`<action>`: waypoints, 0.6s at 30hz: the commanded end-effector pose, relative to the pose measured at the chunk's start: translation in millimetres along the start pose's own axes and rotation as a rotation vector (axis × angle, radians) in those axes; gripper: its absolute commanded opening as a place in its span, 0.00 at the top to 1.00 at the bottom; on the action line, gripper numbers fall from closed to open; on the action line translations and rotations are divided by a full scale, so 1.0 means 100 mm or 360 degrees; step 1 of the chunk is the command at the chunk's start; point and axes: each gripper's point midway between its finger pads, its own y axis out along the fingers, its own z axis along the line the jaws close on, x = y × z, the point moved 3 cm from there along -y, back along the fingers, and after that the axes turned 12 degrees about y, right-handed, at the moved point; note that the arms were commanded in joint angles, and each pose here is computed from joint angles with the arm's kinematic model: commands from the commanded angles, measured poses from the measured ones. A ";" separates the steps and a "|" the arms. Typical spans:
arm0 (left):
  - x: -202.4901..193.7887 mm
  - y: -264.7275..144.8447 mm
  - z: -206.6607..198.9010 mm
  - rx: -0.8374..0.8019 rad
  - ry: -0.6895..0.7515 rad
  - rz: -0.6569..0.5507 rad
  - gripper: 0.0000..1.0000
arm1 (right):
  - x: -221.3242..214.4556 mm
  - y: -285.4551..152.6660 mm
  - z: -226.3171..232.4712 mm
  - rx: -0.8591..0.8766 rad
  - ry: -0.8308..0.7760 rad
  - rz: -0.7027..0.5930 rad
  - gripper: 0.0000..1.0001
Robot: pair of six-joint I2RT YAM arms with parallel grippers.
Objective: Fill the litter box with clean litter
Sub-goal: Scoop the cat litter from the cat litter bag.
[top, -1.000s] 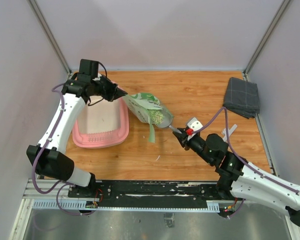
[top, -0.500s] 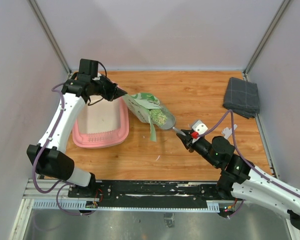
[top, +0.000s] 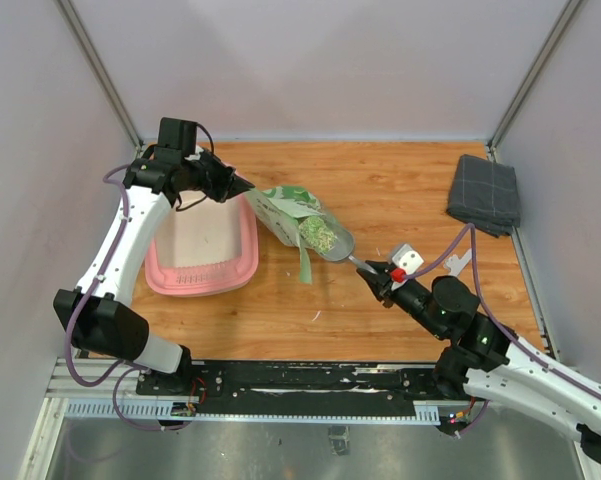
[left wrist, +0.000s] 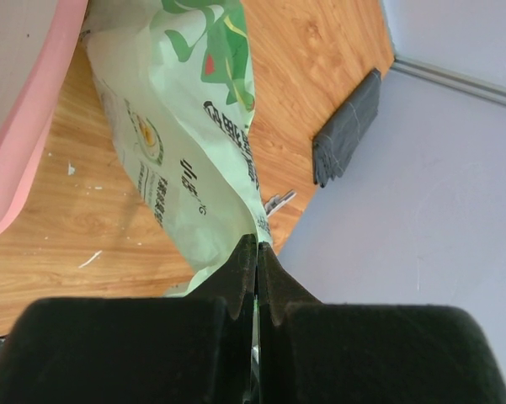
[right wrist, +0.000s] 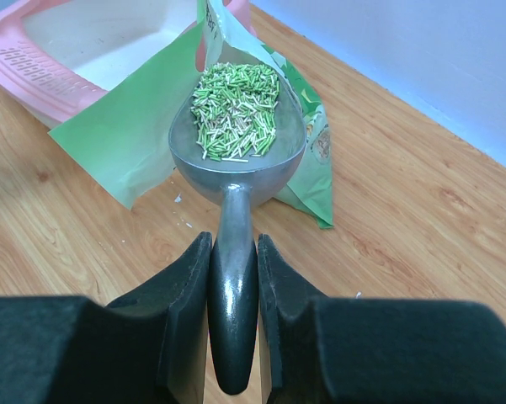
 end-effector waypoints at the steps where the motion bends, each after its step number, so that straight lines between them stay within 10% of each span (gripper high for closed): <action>1: 0.13 -0.11 -0.19 -0.0137 0.0079 -0.0108 1.00 | 0.36 -0.07 0.02 0.0037 0.0006 -0.0177 0.99; 18: 0.12 -0.06 -0.09 -0.0091 0.0092 -0.0114 1.00 | 0.64 -0.20 0.02 0.0052 0.0013 -0.0277 0.99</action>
